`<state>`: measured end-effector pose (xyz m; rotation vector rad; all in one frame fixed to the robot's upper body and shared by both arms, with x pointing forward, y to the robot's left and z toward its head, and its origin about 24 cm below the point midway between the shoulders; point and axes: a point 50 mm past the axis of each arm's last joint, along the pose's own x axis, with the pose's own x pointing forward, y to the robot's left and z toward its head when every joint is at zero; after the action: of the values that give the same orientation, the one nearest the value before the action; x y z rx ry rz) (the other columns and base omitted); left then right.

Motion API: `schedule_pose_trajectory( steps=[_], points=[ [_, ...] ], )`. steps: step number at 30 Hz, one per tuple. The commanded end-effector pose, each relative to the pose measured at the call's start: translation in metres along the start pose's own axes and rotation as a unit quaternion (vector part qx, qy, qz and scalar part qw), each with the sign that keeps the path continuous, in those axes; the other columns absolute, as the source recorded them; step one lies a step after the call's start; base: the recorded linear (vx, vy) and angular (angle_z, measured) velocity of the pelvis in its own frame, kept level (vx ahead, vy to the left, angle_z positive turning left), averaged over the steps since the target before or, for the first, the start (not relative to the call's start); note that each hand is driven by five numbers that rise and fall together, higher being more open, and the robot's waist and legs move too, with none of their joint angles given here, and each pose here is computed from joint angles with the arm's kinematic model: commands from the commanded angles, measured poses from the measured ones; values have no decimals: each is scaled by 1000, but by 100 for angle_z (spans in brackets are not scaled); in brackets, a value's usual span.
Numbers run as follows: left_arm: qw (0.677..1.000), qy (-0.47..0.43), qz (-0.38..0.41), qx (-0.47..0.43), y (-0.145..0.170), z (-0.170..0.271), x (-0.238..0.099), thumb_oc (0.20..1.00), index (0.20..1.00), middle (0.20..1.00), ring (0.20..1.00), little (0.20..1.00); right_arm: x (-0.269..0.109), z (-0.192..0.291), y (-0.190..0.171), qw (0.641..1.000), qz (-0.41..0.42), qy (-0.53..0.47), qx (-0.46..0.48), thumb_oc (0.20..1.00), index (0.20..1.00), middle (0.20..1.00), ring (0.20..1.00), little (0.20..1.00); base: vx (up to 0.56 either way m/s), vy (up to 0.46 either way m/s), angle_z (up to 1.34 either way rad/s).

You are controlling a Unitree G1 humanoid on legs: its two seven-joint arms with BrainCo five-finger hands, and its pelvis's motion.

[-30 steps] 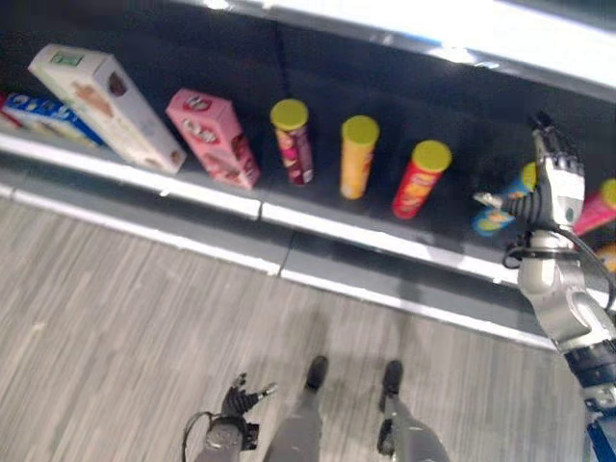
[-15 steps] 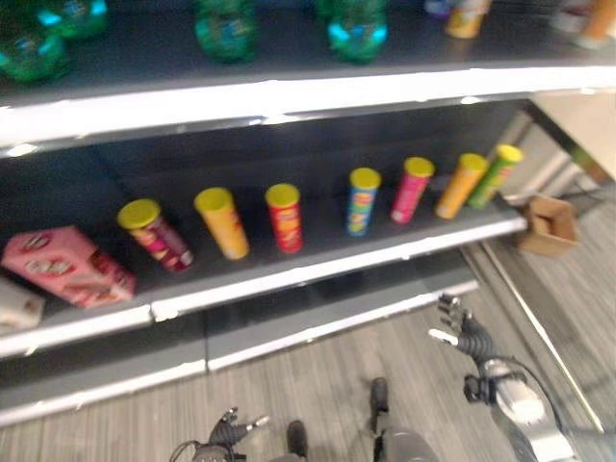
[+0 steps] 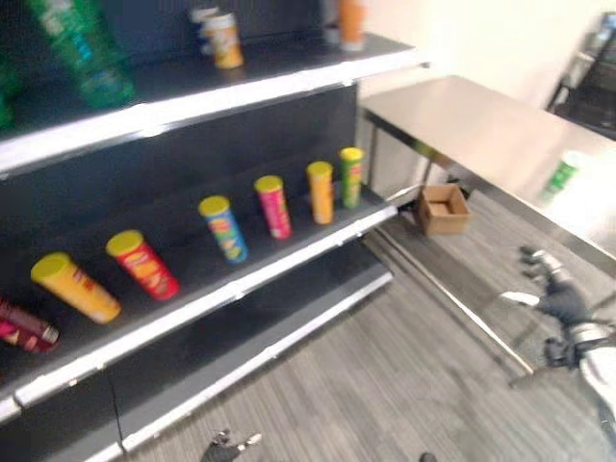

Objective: Put the goods on the table back onto the shelves and tidy them up.

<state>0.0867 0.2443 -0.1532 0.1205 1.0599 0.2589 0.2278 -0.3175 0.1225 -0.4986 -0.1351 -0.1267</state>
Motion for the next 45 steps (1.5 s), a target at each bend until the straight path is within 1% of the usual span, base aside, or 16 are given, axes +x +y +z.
schedule_pose_trajectory(
  steps=[1,3,5,9,12,14,17,22,25,27,30,31,34,40,41,45],
  points=[
    [996,-76,45,-5,38,43,5,1000,1000,1000,1000,1000,15,47,-10,987,-73,-138,32,1000,1000,1000,1000,1000,0,-295,-29],
    [996,-71,47,-20,36,33,2,1000,1000,1000,1000,1000,27,60,-15,982,-92,-164,15,1000,1000,1000,1000,1000,28,-378,-69],
    [997,-65,46,-20,36,28,1,1000,1000,1000,1000,1000,31,62,-18,981,-99,-165,2,1000,1000,1000,1000,1000,92,-277,-108],
    [999,-42,26,18,28,13,-1,1000,1000,1000,1000,1000,43,62,-26,979,-120,-157,-38,1000,1000,1000,1000,1000,143,-162,-85],
    [999,-32,15,34,27,10,-1,1000,1000,1000,1000,1000,48,64,-35,976,-146,-152,-49,1000,1000,1000,1000,1000,159,-94,-9],
    [999,-26,15,36,28,6,-2,1000,1000,1000,1000,1000,51,64,-33,976,-146,-151,-49,1000,1000,1000,1000,1000,171,-4,9],
    [999,3,7,49,24,-9,-5,1000,1000,1000,1000,1000,58,50,-30,981,-139,-110,-74,1000,1000,1000,1000,1000,257,70,-52],
    [998,-7,-3,57,22,-2,-3,1000,1000,1000,1000,1000,66,44,-33,980,-156,-86,-88,1000,1000,1000,1000,1000,138,87,-7],
    [997,-6,-2,71,24,0,-2,1000,1000,1000,1000,1000,66,40,-37,979,-169,-80,-85,1000,1000,1000,1000,1000,103,42,4],
    [998,-13,10,65,32,4,-2,1000,1000,1000,1000,1000,61,33,-43,976,-183,-64,-100,1000,1000,1000,1000,1000,181,-101,39],
    [997,-20,11,68,34,8,-1,1000,1000,1000,1000,1000,57,32,-56,971,-202,-55,-112,1000,1000,1000,1000,1000,175,-165,32],
    [997,-17,17,69,38,10,0,1000,1000,1000,1000,1000,50,28,-78,963,-237,-33,-127,1000,1000,1000,1000,1000,324,-291,53],
    [998,-11,28,58,44,5,-2,1000,1000,1000,1000,1000,44,23,-93,956,-265,-17,-125,1000,1000,1000,1000,1000,303,-222,62],
    [998,-11,39,55,51,5,-3,1000,1000,1000,1000,1000,32,16,-113,948,-283,16,-142,1000,1000,1000,1000,1000,275,-275,68],
    [998,-20,39,55,53,10,-2,1000,1000,1000,1000,1000,24,14,-127,943,-294,31,-155,1000,1000,1000,1000,1000,345,-490,100],
    [998,-30,31,41,47,14,-1,1000,1000,1000,1000,1000,30,22,-131,946,-288,20,-149,1000,1000,1000,1000,1000,167,-365,76]
  ],
)
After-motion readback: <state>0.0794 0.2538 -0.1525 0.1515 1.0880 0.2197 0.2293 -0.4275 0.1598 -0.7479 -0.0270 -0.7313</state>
